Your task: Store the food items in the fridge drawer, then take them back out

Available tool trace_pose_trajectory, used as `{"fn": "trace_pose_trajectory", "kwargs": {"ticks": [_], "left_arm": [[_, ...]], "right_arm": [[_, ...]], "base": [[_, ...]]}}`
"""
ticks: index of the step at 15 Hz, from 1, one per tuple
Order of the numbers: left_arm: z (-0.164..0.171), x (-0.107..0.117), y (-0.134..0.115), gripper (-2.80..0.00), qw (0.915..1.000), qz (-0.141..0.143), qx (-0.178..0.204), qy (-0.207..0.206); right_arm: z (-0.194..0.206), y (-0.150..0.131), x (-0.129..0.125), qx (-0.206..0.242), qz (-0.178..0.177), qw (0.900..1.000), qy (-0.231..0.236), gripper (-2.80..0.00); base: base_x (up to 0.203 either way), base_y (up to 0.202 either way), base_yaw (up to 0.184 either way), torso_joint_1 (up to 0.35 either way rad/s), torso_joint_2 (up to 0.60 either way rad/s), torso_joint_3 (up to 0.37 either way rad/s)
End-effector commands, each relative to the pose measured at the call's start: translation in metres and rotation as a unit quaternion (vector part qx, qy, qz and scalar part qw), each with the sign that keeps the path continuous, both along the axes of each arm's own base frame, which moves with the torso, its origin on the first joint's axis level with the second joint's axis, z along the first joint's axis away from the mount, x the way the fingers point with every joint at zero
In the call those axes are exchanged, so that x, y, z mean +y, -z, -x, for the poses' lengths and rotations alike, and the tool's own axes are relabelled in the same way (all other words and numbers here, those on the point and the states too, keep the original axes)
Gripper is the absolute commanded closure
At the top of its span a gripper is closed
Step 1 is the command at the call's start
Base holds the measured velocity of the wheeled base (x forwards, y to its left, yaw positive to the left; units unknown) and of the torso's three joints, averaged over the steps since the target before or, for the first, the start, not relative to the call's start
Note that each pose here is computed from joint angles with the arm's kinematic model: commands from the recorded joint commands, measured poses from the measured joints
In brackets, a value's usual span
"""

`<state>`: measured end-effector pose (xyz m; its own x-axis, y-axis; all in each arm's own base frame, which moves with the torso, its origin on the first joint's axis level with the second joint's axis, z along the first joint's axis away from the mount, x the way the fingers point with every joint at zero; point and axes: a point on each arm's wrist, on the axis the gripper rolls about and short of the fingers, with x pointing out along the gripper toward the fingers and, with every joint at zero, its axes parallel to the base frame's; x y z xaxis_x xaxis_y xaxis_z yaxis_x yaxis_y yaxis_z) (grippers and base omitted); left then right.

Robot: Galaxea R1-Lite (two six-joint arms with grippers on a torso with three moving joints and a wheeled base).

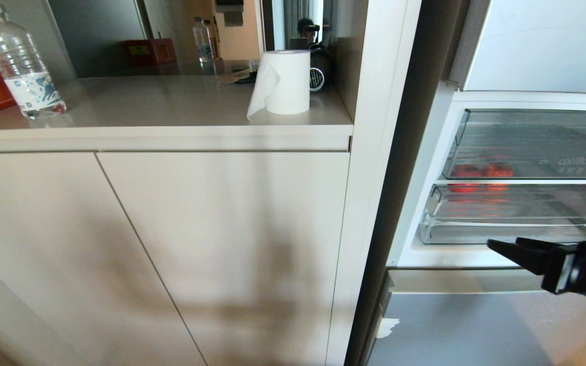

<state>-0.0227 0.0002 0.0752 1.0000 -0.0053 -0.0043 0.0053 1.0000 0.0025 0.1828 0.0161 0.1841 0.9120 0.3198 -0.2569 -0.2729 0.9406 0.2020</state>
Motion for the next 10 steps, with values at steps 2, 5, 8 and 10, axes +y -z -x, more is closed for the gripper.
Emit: {"fn": "trace_pose_trajectory", "kwargs": {"ticks": [2,5,8,10], "left_arm": [[0.000,0.000,0.000,0.00,1.0000,0.000,0.000,0.000],[0.000,0.000,0.000,0.00,1.0000,0.000,0.000,0.000],[0.000,0.000,0.000,0.00,1.0000,0.000,-0.001,0.000],[0.000,0.000,0.000,0.00,1.0000,0.000,0.000,0.000]], "right_arm": [[-0.044,0.028,0.005,0.002,0.001,1.000,-0.003,-2.80],[-0.056,0.037,0.005,-0.007,0.010,0.999,0.036,-2.80],[-0.068,0.048,0.008,-0.023,0.013,0.998,0.048,-2.80],[-0.079,0.057,0.015,-0.031,0.018,0.998,0.059,-2.80]], "base": [[0.000,0.000,0.000,0.000,0.00,0.000],[0.000,0.000,0.000,0.000,0.00,0.000],[0.000,0.000,0.000,0.000,0.00,0.000],[0.000,0.000,0.000,0.000,0.00,0.000]]}}
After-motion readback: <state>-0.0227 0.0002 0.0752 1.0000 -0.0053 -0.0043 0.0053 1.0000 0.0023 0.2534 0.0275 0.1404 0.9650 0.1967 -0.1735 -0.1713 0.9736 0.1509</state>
